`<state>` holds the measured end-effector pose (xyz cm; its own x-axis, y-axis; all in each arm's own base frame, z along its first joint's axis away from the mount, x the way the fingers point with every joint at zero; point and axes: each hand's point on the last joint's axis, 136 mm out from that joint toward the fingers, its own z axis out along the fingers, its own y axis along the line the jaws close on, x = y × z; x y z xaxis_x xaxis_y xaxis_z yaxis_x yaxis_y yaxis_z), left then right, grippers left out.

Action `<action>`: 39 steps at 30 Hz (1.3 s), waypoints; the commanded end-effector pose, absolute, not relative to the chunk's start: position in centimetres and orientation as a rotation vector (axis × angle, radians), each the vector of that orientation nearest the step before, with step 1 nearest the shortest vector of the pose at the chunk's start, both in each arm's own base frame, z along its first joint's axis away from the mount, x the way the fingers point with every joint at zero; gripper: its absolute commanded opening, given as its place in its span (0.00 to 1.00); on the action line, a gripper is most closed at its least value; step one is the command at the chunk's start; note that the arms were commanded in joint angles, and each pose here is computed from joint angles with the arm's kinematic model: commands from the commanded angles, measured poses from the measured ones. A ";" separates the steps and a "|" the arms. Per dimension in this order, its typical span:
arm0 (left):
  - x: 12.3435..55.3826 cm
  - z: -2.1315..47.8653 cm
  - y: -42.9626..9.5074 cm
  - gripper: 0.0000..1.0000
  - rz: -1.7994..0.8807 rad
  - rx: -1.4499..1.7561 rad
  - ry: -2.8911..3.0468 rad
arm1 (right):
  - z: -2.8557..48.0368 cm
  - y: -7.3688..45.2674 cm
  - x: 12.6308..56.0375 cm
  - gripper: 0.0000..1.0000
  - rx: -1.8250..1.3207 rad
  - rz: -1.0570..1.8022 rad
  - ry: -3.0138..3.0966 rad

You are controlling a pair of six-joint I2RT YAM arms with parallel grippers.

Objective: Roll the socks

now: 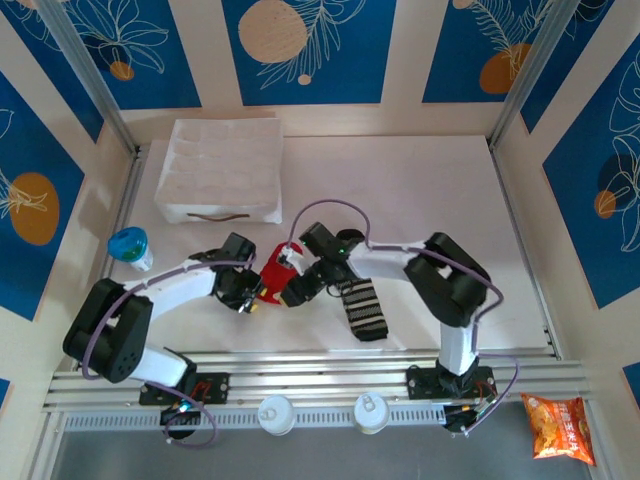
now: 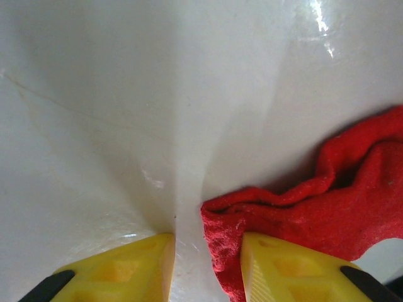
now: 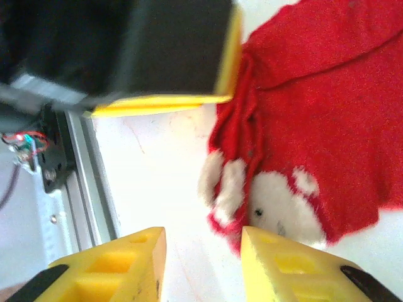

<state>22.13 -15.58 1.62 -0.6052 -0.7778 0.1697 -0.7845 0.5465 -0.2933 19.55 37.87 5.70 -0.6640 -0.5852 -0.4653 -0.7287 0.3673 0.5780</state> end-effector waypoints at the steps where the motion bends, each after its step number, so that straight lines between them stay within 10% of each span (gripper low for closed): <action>1: 20.2 -0.6 -13.6 0.34 0.327 1.414 -2.703 | 7.7 38.0 20.4 0.43 -1.330 0.927 2.078; 9: 20.9 -0.5 -14.0 0.34 0.350 1.392 -2.701 | 6.8 39.5 19.5 0.59 -1.625 0.398 1.693; 39: 21.9 -0.2 -13.5 0.33 0.368 1.343 -2.696 | 2.6 40.6 21.5 0.36 -1.696 0.187 1.700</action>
<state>22.32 -15.48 1.67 -0.6168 -0.7456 0.2523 -0.7860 0.5664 -0.2477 22.04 39.82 2.66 0.1474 -0.8258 -0.5444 -0.8944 0.1237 -0.4298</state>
